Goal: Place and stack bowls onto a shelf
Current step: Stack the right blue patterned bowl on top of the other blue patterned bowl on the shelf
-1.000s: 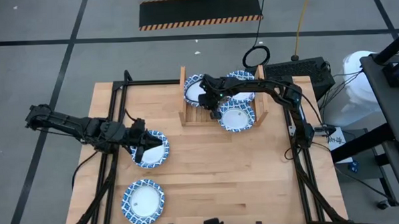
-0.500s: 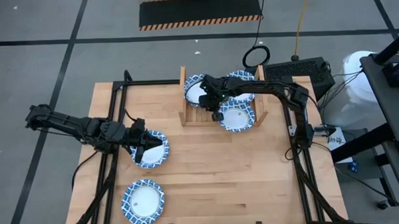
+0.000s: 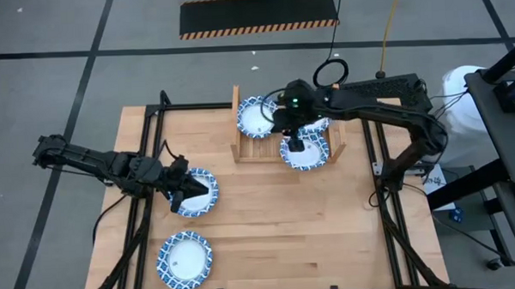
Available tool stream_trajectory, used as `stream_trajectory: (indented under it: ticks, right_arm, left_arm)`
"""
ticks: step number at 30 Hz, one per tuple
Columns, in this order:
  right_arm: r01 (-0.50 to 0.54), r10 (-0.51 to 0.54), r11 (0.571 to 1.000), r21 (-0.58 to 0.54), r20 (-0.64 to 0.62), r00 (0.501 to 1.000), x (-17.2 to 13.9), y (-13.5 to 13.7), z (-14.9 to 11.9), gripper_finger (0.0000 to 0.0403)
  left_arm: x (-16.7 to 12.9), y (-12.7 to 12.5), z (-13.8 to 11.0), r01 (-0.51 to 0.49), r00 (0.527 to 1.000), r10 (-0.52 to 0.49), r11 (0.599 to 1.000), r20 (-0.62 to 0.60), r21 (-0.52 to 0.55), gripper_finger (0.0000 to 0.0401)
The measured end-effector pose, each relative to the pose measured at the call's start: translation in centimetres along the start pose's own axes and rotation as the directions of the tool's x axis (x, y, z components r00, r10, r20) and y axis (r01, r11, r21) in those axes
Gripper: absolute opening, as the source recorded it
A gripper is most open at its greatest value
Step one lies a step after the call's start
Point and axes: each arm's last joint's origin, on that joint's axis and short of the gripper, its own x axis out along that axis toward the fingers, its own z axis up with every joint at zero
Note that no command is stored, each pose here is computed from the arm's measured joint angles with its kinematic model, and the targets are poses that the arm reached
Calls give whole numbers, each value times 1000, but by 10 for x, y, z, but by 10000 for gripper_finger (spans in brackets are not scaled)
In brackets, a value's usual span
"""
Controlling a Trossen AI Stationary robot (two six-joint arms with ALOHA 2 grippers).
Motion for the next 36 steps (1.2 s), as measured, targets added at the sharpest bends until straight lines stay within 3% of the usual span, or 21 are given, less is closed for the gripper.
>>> stream_trajectory:
  ticks: [7,15,21,26,30,36]
  right_arm:
    - [37,-46,997,67,148,988,-46,18,17,56]
    - [17,-40,994,112,214,976,-68,32,24,103]
    - [7,-29,996,92,243,969,-77,40,26,113]
    - [15,-38,996,84,274,961,-92,44,26,114]
    - [26,-48,997,79,299,953,-102,45,26,114]
    - [35,-56,997,72,321,945,-114,48,24,114]
  left_arm:
    - [0,-2,-1,51,998,-51,999,-39,-5,53]
    - [0,-3,-2,85,993,-91,993,-70,-85,53]
    - [6,-6,-8,184,967,-174,982,-185,35,53]
    - [16,-5,-24,151,938,-114,985,-328,87,53]
    - [22,-2,-41,98,881,-36,989,-472,107,53]
    - [30,-5,-53,83,841,-10,990,-541,110,53]
